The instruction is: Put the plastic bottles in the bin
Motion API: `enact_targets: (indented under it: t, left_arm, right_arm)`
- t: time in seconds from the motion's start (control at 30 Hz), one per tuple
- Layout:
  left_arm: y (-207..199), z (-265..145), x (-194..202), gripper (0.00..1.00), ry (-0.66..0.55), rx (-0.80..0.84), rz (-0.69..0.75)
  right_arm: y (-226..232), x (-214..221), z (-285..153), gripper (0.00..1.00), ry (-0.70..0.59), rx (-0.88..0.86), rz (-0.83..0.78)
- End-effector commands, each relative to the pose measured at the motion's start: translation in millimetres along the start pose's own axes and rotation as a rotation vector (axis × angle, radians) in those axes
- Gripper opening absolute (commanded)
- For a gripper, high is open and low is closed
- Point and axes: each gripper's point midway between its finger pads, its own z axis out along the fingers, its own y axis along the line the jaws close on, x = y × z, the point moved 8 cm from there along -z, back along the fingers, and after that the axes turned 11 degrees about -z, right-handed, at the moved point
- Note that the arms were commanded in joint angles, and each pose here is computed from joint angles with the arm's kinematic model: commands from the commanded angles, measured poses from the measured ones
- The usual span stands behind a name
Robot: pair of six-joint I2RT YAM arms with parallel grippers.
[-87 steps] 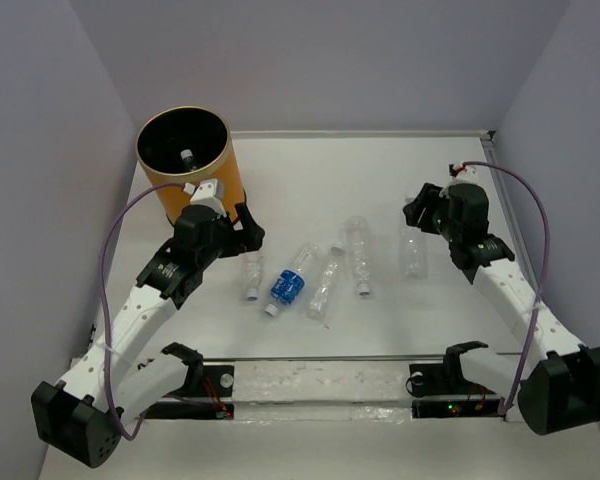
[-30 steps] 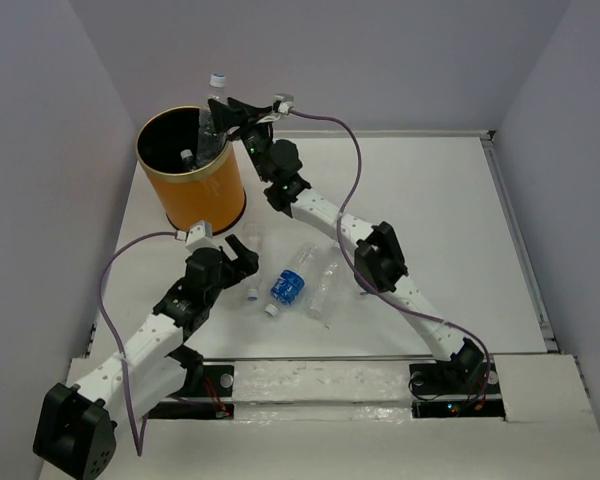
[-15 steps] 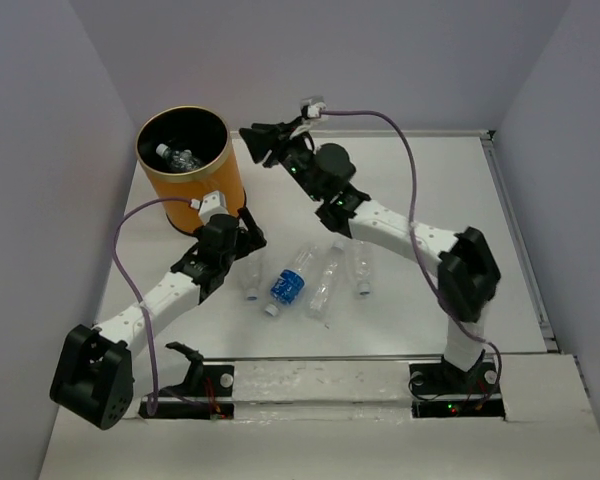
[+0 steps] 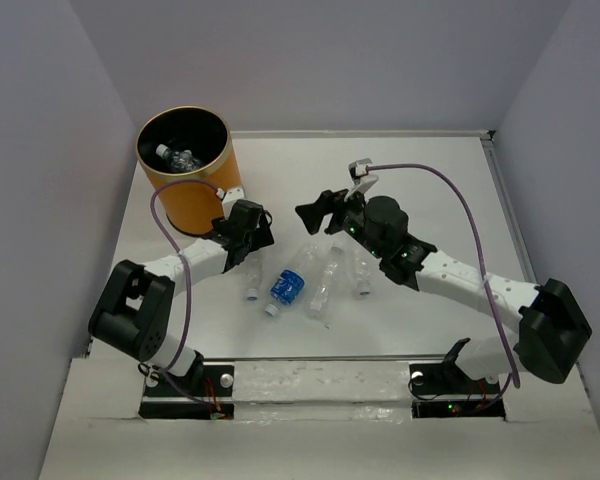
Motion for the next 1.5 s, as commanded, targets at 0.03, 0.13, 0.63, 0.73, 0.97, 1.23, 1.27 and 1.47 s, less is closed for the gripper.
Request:
enact_targets:
  t: [0.03, 0.13, 0.63, 0.73, 0.97, 1.23, 1.27, 1.47]
  left_arm:
    - [-9.3, 3.3, -14.5, 0.78, -0.057, -0.016, 0.022]
    - [-12.0, 0.7, -17.8, 0.67, -0.067, 0.000, 0.014]
    - [-41.9, -97.7, -79.0, 0.48, -0.221, 0.337, -0.071]
    - [-55.4, -141.4, -117.1, 0.48, -0.326, 0.418, -0.092]
    - [-76.3, -225.6, -213.4, 0.49, -0.645, 0.427, -0.123]
    - [-51.9, -223.1, -312.3, 0.52, -0.896, 0.245, -0.243]
    - [-47.7, -212.1, -320.0, 0.52, -0.906, 0.211, -0.253]
    - [-14.1, -180.4, -358.6, 0.52, -0.994, 0.067, -0.289]
  right_arm:
    - [-21.1, 25.7, -33.3, 0.81, 0.148, 0.088, -0.008]
    - [-44.0, 50.2, -45.8, 0.81, 0.269, 0.173, -0.014]
    - [-123.3, 95.3, -36.7, 0.96, 0.605, 0.372, -0.057]
    - [-133.8, 103.1, -26.6, 0.96, 0.641, 0.410, -0.078]
    - [-157.9, 121.2, -12.1, 0.89, 0.713, 0.458, -0.084]
    - [-165.5, 130.5, -7.1, 0.54, 0.752, 0.475, -0.083]
    - [-165.3, 129.6, -9.2, 0.50, 0.750, 0.480, -0.085]
    - [-167.9, 115.1, -17.2, 0.36, 0.706, 0.522, -0.099]
